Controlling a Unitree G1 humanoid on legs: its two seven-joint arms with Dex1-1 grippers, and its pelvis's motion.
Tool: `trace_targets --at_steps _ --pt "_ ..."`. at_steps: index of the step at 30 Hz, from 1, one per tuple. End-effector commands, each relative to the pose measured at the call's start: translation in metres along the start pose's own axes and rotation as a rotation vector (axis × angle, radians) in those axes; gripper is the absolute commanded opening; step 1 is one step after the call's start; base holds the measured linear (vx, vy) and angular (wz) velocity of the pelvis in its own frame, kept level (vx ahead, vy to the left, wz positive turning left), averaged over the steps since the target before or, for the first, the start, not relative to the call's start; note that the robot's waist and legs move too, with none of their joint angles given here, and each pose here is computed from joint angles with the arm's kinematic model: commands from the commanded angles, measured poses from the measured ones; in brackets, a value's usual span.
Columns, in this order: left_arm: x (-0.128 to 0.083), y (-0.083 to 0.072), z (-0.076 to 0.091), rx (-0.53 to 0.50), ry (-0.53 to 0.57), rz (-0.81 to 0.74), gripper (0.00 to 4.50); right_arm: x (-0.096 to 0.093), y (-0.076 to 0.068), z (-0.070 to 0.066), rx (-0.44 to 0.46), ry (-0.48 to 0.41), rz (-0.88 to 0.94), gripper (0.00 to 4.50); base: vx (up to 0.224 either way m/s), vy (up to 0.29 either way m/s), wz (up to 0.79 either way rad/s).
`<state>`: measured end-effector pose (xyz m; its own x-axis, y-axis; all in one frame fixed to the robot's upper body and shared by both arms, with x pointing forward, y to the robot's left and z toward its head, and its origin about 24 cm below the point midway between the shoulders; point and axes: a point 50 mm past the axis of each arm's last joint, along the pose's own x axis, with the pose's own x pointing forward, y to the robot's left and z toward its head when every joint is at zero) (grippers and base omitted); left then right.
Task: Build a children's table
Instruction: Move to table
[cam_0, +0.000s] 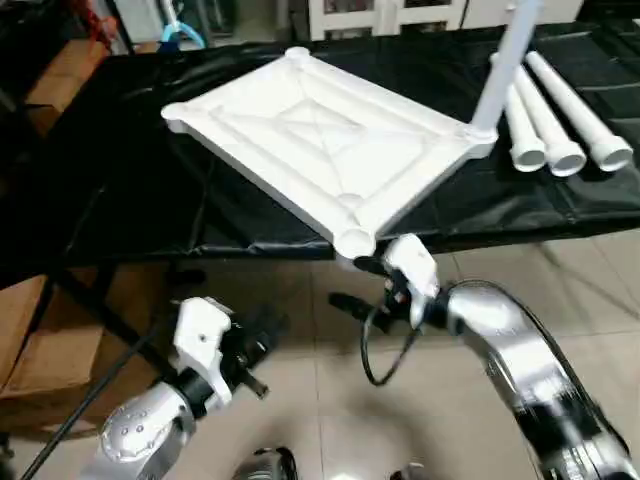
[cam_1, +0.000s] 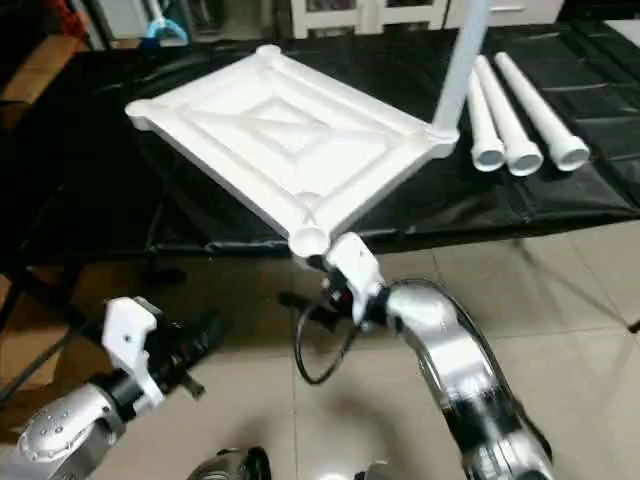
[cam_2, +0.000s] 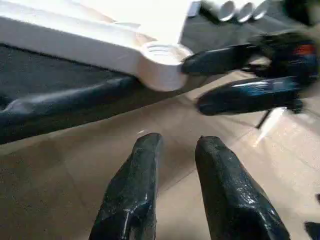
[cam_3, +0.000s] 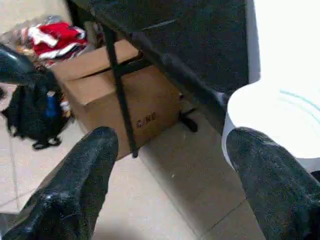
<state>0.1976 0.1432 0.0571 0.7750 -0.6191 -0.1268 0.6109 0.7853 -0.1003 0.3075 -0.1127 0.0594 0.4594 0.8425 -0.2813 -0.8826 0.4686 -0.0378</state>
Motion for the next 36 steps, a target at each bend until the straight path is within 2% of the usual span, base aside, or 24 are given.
trace_targets --at_steps 1,4,6,7,10,11,13,15,18,19,21,26,27,29,30,32,33,34,36 --pt "-0.002 -0.002 0.001 -0.010 0.009 -0.016 1.40 0.000 -0.003 -0.010 0.000 0.069 0.037 3.86 0.000 0.000 0.00" --pt "-0.003 -0.001 0.002 -0.002 0.019 -0.017 1.40 0.002 -0.014 -0.007 -0.027 0.075 0.023 3.86 0.000 0.000 0.00" --pt "-0.003 0.001 0.002 0.001 0.023 -0.010 1.40 0.002 -0.029 -0.001 -0.057 0.065 -0.050 3.86 0.000 0.000 0.00" --pt "-0.003 0.001 0.002 0.002 0.023 -0.009 1.40 0.002 -0.030 0.000 -0.059 0.065 -0.055 3.86 0.000 0.000 0.00" --pt "-0.002 0.002 0.003 0.002 0.021 -0.005 1.40 0.000 -0.054 0.009 -0.113 0.076 -0.214 3.86 0.000 0.000 0.00" --pt "-0.002 0.002 0.003 0.002 0.021 -0.005 1.40 0.000 -0.054 0.009 -0.113 0.076 -0.214 3.86 0.000 0.000 0.00" --pt "-0.001 0.002 0.005 0.009 0.019 -0.001 1.40 -0.003 -0.071 0.022 -0.093 0.009 -0.351 3.86 0.000 0.000 0.00" --pt "0.000 0.003 0.005 0.011 0.019 0.000 1.40 -0.003 -0.075 0.026 -0.080 -0.015 -0.377 3.86 0.000 0.000 0.00" --pt "0.004 0.009 0.008 0.036 0.001 0.034 1.40 -0.002 -0.083 0.033 -0.003 -0.117 -0.467 3.86 0.000 0.000 0.00" --pt "0.005 0.010 0.008 0.044 0.002 0.044 1.40 -0.001 -0.083 0.034 0.001 -0.128 -0.474 3.86 0.000 0.000 0.00" --pt "0.010 0.018 0.011 0.087 -0.002 0.117 1.40 0.001 -0.084 0.042 0.035 -0.216 -0.489 3.86 0.000 0.000 0.00" --pt "0.012 0.024 0.015 0.087 -0.035 0.273 1.40 -0.008 -0.079 0.052 0.059 -0.333 -0.488 3.86 0.000 0.000 0.00" --pt "0.012 0.024 0.016 0.081 -0.064 0.310 1.40 -0.014 -0.075 0.048 0.090 -0.336 -0.499 3.86 0.000 0.000 0.00" --pt "0.013 0.021 0.017 0.045 -0.096 0.354 1.40 -0.024 -0.067 0.038 0.080 -0.298 -0.529 3.86 0.000 0.000 0.00" --pt "0.013 0.019 0.017 0.011 -0.116 0.389 1.40 -0.032 -0.057 0.026 0.060 -0.262 -0.553 3.86 0.000 0.000 0.00" --pt "0.013 0.018 0.016 -0.016 -0.131 0.414 1.40 -0.038 -0.048 0.014 0.024 -0.228 -0.571 3.86 0.000 0.000 0.00" --pt "0.014 0.019 0.016 -0.023 -0.145 0.472 1.40 -0.049 -0.035 0.000 -0.020 -0.209 -0.621 3.86 0.000 0.000 0.00" --pt "0.016 0.020 0.015 -0.013 -0.138 0.503 1.40 -0.054 -0.029 -0.004 -0.039 -0.211 -0.659 3.86 0.000 0.000 0.00" --pt "0.018 0.021 0.016 -0.002 -0.129 0.514 1.40 -0.055 -0.027 -0.004 -0.044 -0.218 -0.686 3.86 0.000 0.000 0.00"
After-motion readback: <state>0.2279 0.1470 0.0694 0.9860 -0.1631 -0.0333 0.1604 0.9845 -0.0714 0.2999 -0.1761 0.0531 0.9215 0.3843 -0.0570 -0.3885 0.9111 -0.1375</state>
